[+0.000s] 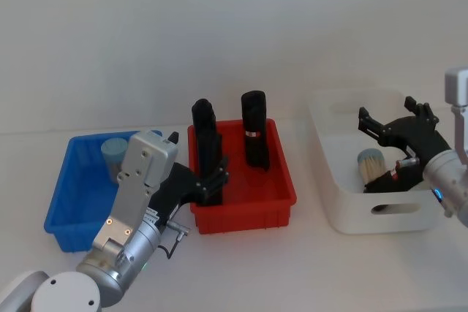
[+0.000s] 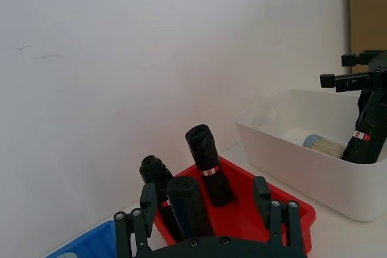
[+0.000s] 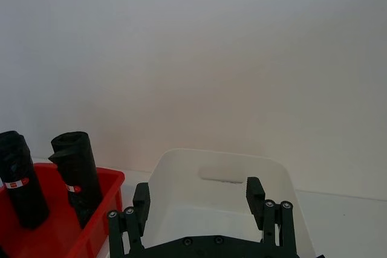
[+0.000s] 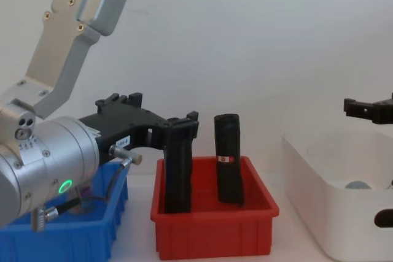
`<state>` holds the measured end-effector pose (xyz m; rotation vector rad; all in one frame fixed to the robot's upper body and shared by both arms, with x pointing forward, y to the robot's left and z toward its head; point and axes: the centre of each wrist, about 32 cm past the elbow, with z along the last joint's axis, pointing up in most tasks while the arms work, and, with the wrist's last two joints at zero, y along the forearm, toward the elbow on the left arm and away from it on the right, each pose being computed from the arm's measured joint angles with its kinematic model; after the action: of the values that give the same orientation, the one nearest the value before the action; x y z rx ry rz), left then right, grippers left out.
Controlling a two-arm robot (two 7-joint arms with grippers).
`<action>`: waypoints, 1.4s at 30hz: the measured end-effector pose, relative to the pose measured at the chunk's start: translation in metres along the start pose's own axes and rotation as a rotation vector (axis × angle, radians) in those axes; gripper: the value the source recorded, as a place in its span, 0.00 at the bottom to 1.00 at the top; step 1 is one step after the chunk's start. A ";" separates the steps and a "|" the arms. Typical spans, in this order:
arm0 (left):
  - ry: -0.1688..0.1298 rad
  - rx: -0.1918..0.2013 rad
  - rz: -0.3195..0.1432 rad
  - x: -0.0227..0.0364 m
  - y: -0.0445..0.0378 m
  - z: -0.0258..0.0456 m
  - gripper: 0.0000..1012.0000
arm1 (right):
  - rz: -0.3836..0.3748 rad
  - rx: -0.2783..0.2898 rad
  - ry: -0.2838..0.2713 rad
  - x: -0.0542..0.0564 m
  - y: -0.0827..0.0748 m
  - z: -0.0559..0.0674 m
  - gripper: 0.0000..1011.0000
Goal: Pick the cotton swabs from the blue box and place them into the white box.
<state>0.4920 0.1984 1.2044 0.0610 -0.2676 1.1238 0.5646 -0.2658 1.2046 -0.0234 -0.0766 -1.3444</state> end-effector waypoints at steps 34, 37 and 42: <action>0.000 0.000 0.000 0.0000 0.0000 0.0000 0.99 | 0.001 0.007 0.001 0.001 -0.002 -0.001 0.99; 0.000 0.000 0.000 0.0000 0.0000 0.0000 0.99 | 0.001 0.007 0.001 0.001 -0.002 -0.001 0.99; 0.000 0.000 0.000 0.0000 0.0000 0.0000 0.99 | 0.001 0.007 0.001 0.001 -0.002 -0.001 0.99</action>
<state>0.4920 0.1984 1.2044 0.0611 -0.2676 1.1238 0.5630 -0.2675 1.2033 -0.0172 -0.0806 -1.3427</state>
